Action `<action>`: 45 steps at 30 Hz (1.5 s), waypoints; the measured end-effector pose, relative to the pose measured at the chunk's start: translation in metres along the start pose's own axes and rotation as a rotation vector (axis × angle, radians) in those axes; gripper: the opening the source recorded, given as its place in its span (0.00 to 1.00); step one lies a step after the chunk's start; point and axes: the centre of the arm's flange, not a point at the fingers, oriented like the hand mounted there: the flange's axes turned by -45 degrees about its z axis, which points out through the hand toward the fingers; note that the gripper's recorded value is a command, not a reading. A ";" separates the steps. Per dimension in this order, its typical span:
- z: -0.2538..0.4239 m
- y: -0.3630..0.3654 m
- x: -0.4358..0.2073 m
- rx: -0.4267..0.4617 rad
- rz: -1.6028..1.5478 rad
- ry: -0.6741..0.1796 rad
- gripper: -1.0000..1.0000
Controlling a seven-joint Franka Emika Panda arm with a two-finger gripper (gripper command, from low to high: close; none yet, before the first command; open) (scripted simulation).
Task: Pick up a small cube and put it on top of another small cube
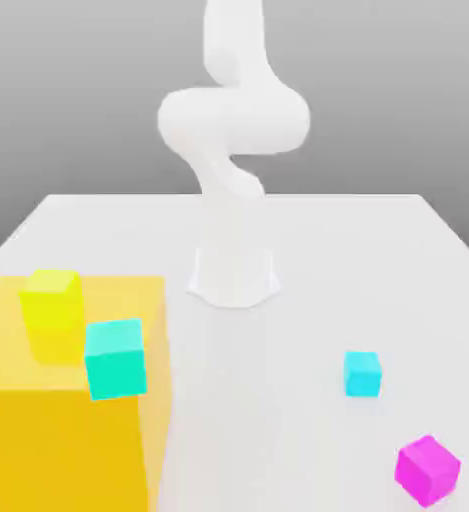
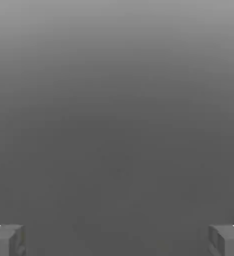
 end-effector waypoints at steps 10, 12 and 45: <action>0.180 -0.077 -0.032 0.014 -0.168 -0.259 0.50; 0.213 -0.093 -0.047 0.025 -0.203 -0.309 0.50; 0.408 -0.224 -0.268 0.199 -0.469 -0.713 0.00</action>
